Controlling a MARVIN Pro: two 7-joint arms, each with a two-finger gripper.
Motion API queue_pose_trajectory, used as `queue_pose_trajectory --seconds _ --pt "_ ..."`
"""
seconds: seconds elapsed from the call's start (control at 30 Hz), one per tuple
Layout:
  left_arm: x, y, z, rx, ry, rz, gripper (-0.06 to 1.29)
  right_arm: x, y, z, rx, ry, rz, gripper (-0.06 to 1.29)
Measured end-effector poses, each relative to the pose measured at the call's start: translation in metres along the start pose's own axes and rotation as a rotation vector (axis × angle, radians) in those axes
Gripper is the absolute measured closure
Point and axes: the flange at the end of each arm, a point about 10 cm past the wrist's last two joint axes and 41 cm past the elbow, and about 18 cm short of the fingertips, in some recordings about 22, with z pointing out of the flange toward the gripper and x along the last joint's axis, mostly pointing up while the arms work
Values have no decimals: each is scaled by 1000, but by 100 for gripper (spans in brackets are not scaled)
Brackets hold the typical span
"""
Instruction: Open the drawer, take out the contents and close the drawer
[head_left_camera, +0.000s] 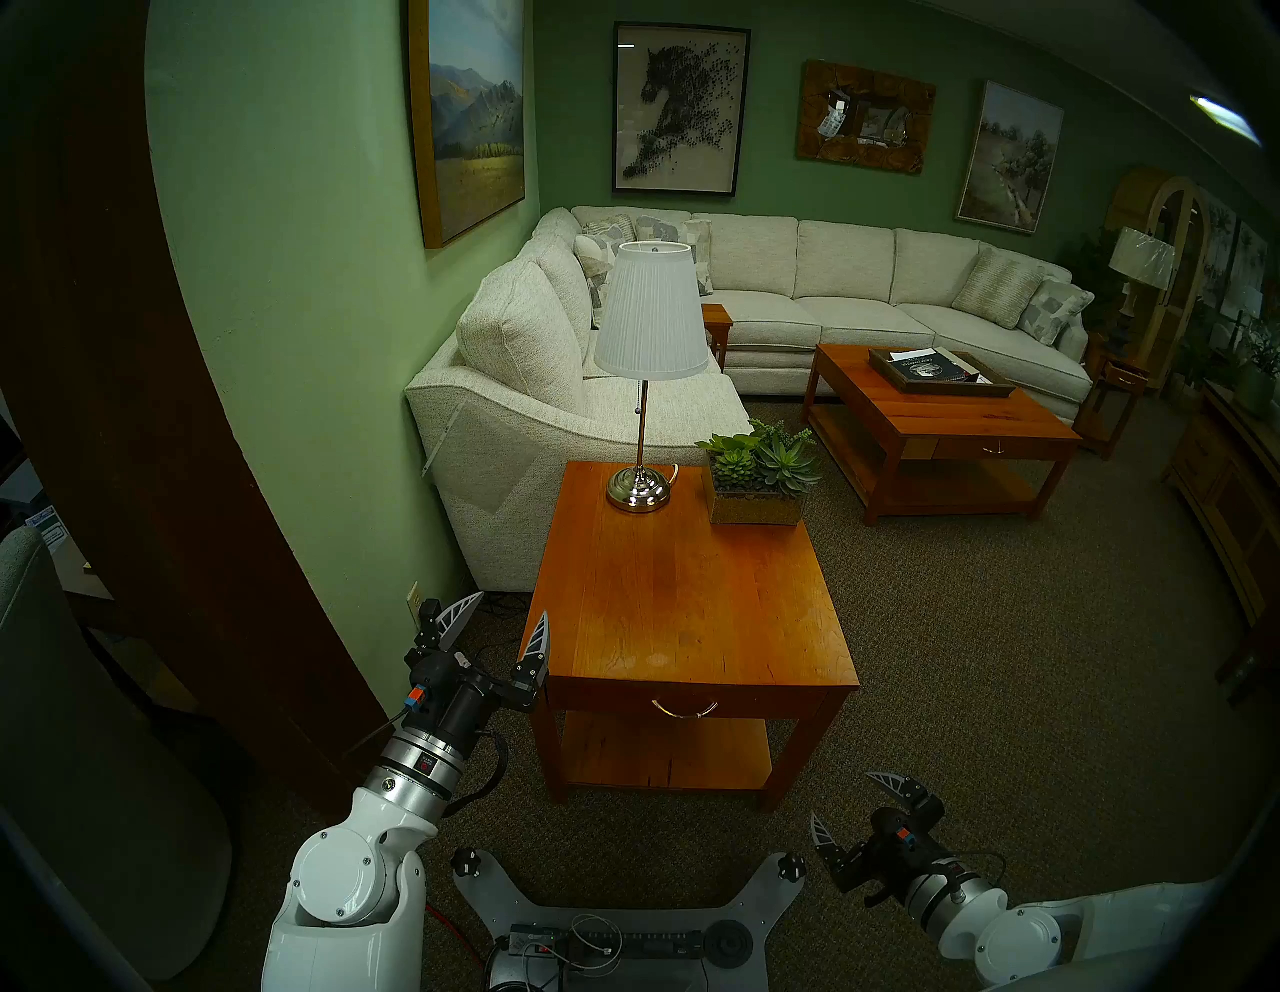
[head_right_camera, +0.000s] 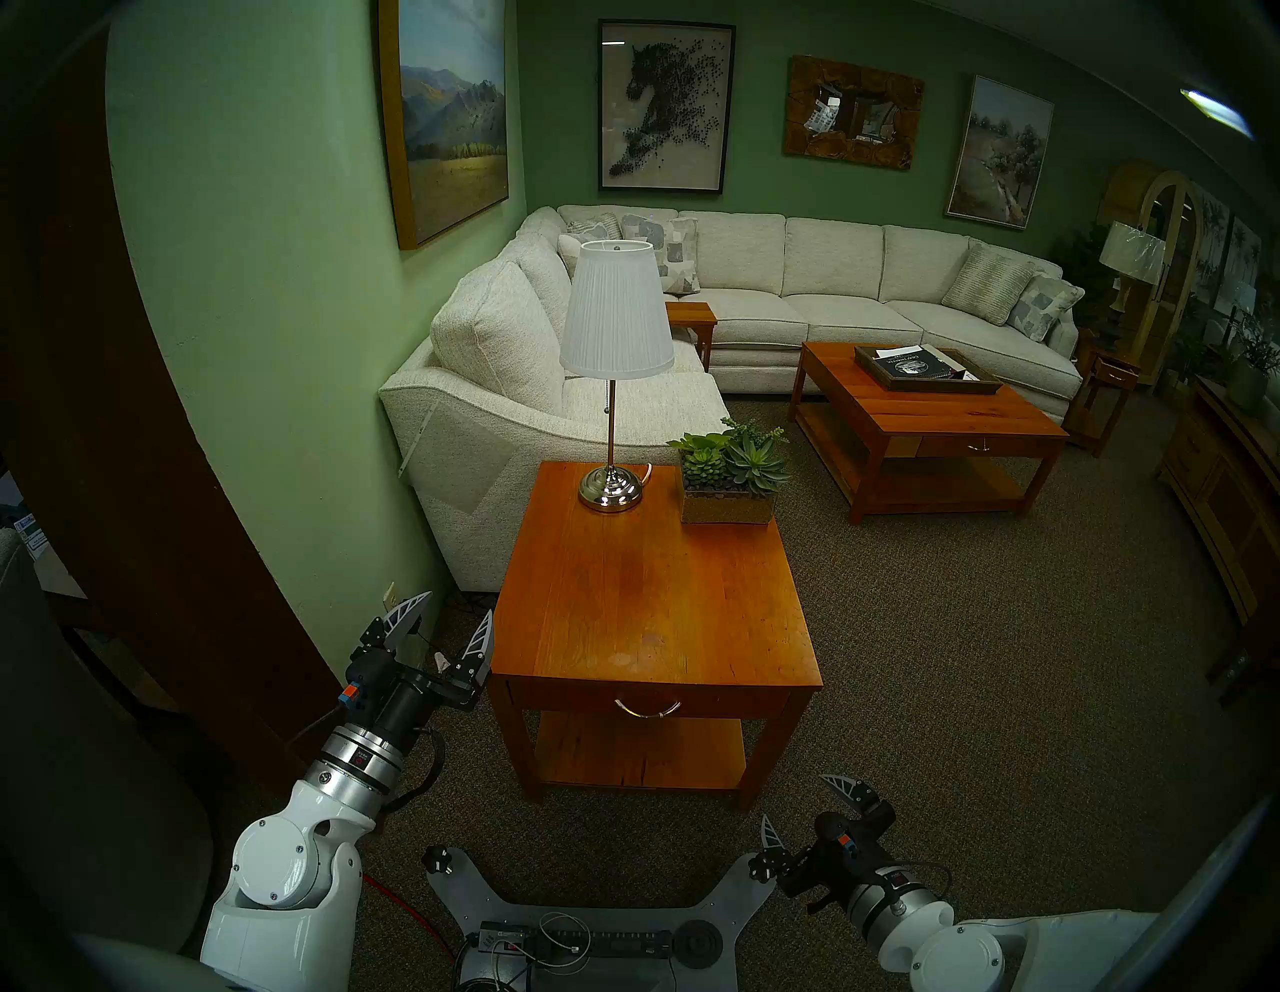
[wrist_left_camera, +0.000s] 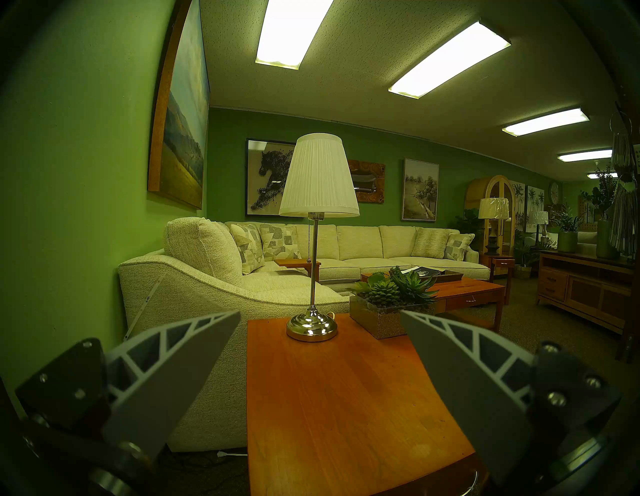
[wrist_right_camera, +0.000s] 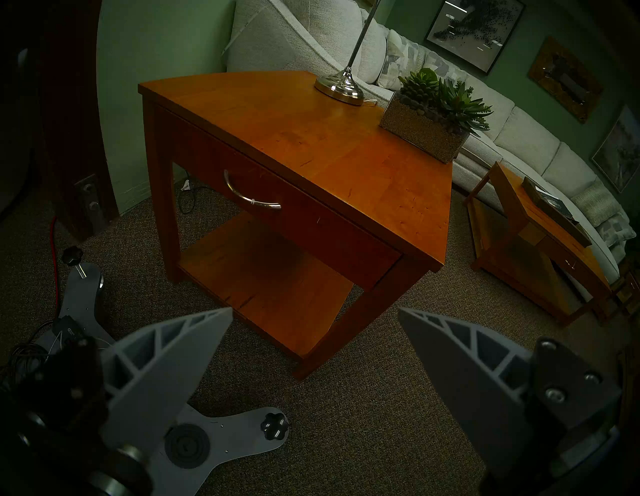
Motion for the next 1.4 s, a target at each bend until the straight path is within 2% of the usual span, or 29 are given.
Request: queue_pose_trajectory --seconds 0.27,0.5,0.73,1.07,1.4 --pt "-1 0 0 -1 -6 3 -3 0 0 0 0 -1 0 -2" --pt "-9 -2 1 -49 -93 48 -3 0 0 0 1 -1 0 -2" --pt "-16 4 7 -157 -201 93 -3 -1 0 0 1 -2 0 -2" --pt "-23 32 14 -332 -368 101 -3 -1 0 0 1 -2 1 -2" --pt "-31 63 18 -450 -434 161 -3 -1 0 0 1 -3 1 -2"
